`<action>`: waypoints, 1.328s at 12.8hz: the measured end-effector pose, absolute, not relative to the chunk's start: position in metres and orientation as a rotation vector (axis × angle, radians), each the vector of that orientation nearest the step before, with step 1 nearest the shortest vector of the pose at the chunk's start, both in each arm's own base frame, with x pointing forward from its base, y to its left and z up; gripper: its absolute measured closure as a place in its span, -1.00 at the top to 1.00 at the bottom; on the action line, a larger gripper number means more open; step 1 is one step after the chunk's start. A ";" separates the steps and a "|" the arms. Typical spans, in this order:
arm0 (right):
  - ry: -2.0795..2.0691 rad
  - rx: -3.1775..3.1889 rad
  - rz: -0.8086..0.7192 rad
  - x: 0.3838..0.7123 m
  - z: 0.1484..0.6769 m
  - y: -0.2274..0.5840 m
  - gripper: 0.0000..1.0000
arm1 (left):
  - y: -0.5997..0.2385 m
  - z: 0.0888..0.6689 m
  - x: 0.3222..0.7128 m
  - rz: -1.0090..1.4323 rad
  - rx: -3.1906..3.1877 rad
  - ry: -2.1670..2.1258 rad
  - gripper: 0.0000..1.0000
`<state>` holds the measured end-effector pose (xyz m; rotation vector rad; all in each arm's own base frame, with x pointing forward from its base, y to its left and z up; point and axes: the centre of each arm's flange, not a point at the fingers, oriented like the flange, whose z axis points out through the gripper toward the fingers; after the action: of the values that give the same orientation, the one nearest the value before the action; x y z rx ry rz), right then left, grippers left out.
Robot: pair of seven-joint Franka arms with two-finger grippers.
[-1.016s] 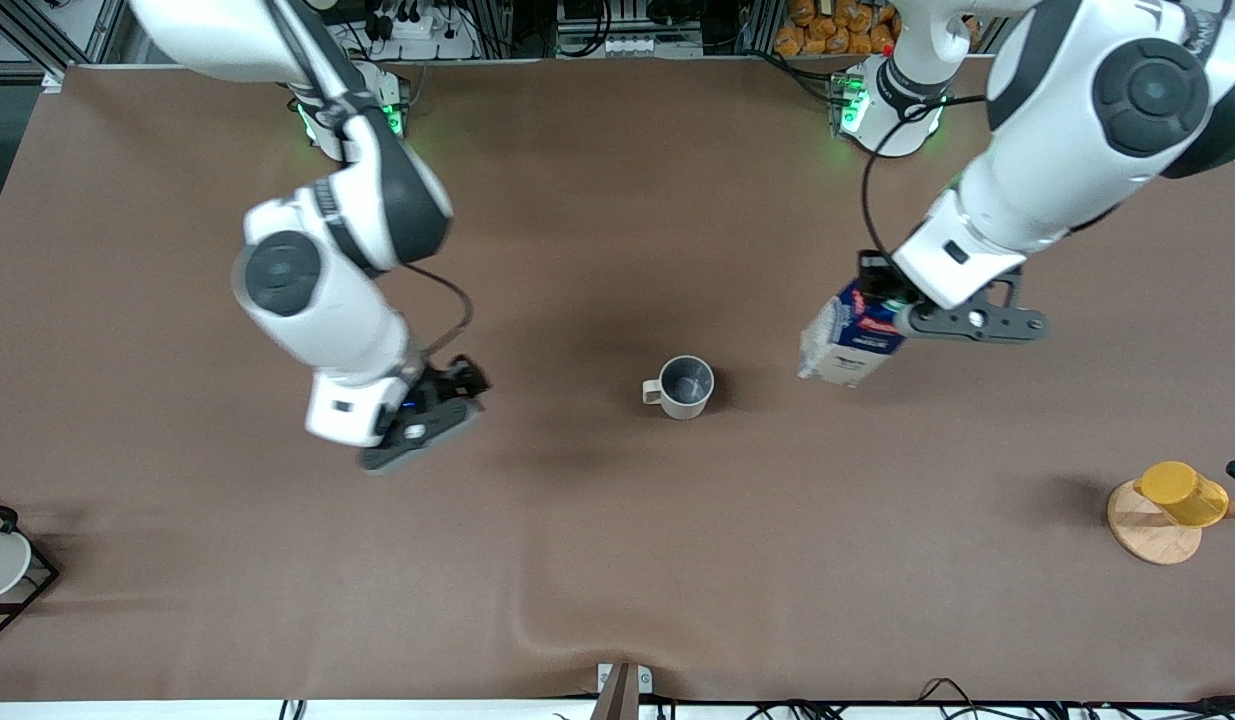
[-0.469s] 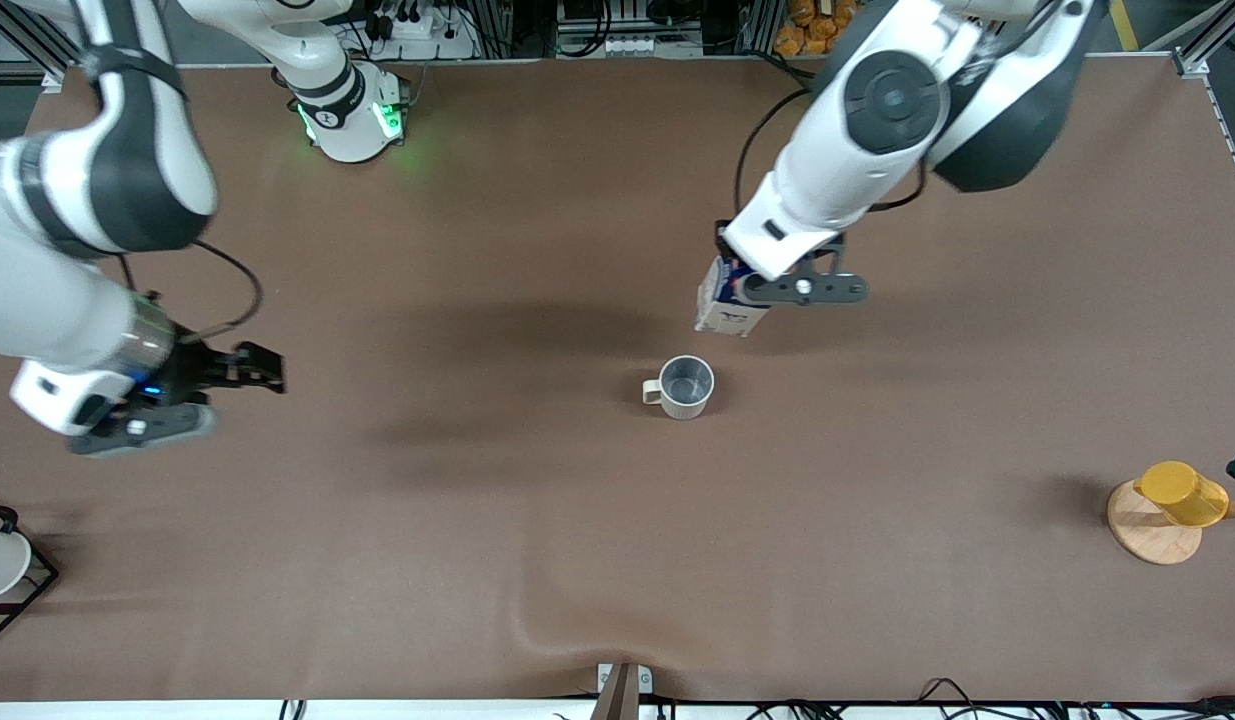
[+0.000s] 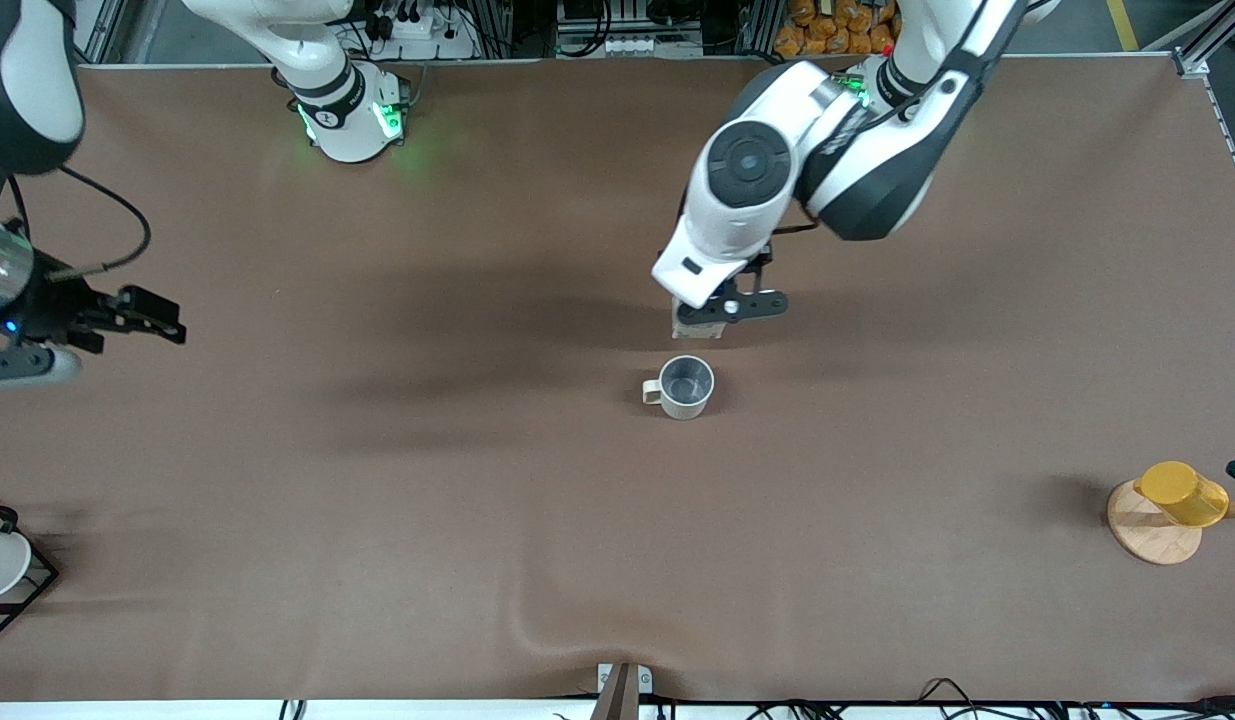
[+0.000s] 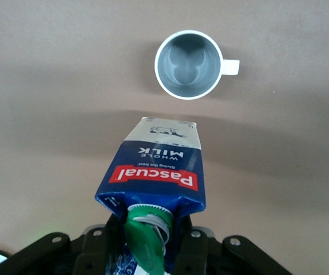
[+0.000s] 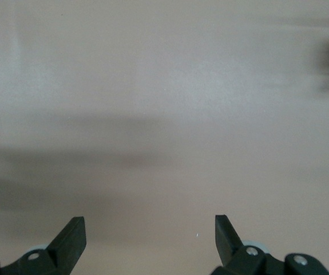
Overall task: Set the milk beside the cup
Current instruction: 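Carry the carton with the left gripper to beside the mug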
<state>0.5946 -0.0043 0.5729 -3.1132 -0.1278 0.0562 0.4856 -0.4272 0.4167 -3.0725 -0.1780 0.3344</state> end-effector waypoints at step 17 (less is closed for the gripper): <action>0.145 -3.122 0.063 0.541 0.642 -0.014 1.00 | -0.449 0.347 0.491 0.237 -3.042 -0.221 -0.21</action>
<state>0.5407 -0.0138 0.6417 -3.1216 0.1447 0.0629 0.4914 -0.4488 0.3474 -3.0415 -0.2205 0.2368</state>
